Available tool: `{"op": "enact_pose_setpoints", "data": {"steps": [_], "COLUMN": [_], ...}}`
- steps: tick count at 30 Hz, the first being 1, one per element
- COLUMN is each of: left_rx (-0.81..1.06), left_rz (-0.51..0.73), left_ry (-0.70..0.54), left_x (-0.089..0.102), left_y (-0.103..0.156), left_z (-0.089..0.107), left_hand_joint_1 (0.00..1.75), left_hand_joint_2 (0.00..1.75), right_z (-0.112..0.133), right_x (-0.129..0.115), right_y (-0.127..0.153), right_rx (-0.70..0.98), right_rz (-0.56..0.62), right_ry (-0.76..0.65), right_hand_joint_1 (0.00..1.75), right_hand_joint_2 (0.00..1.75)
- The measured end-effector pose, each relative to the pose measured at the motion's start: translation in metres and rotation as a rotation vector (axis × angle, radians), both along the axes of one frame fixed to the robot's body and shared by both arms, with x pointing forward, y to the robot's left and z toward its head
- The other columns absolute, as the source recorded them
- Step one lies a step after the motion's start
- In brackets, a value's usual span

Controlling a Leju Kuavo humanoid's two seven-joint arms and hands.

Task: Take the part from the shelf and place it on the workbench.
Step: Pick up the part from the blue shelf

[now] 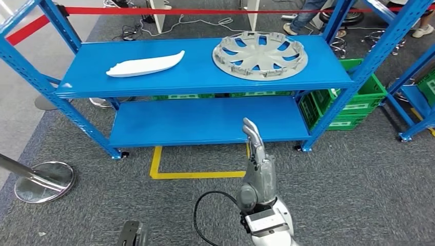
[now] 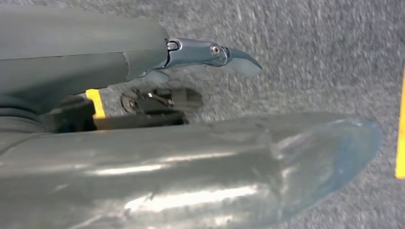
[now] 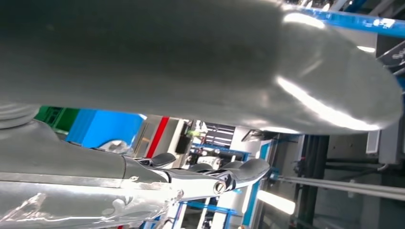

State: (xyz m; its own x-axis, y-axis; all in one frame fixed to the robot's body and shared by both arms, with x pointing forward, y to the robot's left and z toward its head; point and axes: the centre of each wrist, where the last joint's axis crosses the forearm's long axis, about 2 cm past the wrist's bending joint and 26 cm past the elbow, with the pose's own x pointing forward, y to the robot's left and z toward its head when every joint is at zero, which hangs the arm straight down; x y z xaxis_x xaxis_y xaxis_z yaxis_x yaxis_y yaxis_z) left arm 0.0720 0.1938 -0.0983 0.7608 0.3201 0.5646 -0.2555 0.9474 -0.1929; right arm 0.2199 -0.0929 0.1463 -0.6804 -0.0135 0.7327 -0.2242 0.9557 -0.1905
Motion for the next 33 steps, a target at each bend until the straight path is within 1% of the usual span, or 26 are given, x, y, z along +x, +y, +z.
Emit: {"op": "enact_pose_setpoints", "data": {"steps": [6,17,27,33], "left_rx": [0.048,0.071,0.056,0.000], "left_rz": [0.003,-0.002,-0.015,-0.018], "left_ry": [0.020,0.034,0.013,-0.033], "left_x": [-0.0003,0.0015,0.0023,0.0032], "left_y": [0.0020,0.0029,0.0025,0.0009], "left_z": [-0.0004,-0.0002,0.0000,0.0004], "left_hand_joint_1": [0.00,0.00,0.00,0.00], "left_hand_joint_2": [0.00,0.00,0.00,0.00], "right_z": [0.0006,0.0009,0.0007,0.0013], "right_x": [-0.0002,-0.0001,0.0000,-0.0002], "right_y": [0.0003,0.0000,-0.0006,0.0002], "right_rx": [-0.001,-0.003,-0.006,-0.004], "right_rz": [0.000,-0.002,-0.002,-0.001], "right_ry": [-0.004,-0.007,-0.008,-0.010], "right_hand_joint_1": [0.00,0.00,0.00,0.00], "right_hand_joint_2": [0.00,0.00,0.00,0.00]}}
